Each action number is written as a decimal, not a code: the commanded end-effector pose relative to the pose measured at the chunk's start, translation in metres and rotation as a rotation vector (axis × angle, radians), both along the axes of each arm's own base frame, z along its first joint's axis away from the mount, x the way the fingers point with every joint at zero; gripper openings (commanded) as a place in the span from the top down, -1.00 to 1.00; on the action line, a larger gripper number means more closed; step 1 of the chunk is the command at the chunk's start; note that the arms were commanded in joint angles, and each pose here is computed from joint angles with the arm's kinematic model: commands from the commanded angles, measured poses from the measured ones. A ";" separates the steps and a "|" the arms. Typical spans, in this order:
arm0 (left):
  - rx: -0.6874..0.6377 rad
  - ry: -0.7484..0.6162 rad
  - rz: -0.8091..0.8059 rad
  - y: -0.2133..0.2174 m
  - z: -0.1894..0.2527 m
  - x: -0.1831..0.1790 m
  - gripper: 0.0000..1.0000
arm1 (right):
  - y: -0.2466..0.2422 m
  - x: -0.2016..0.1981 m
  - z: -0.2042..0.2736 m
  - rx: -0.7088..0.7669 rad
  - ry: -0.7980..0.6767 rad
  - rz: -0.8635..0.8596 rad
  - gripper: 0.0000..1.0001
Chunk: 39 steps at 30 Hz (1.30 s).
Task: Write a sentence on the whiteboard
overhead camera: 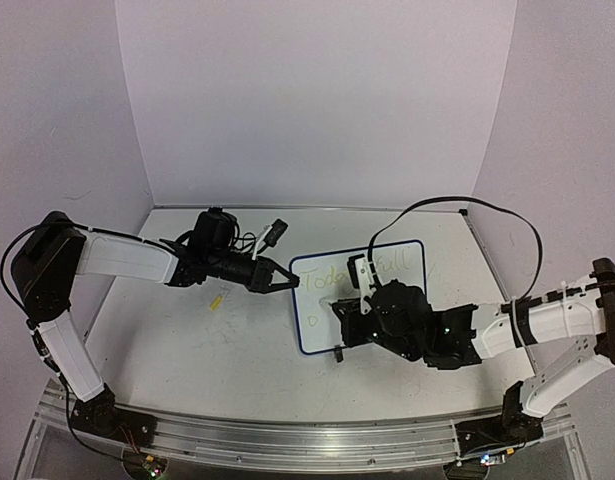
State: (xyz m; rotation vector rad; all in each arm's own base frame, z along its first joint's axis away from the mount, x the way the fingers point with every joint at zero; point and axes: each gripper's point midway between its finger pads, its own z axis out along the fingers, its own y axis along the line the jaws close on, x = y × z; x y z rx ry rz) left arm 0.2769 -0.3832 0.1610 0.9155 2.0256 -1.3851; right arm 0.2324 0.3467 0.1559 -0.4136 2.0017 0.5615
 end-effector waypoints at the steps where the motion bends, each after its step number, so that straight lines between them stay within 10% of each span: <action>1: 0.006 -0.027 0.017 -0.001 0.011 0.005 1.00 | -0.008 0.012 0.010 0.039 -0.023 -0.071 1.00; 39: 0.009 -0.033 0.016 -0.002 0.013 0.005 1.00 | -0.013 -0.007 -0.045 -0.143 0.067 0.023 1.00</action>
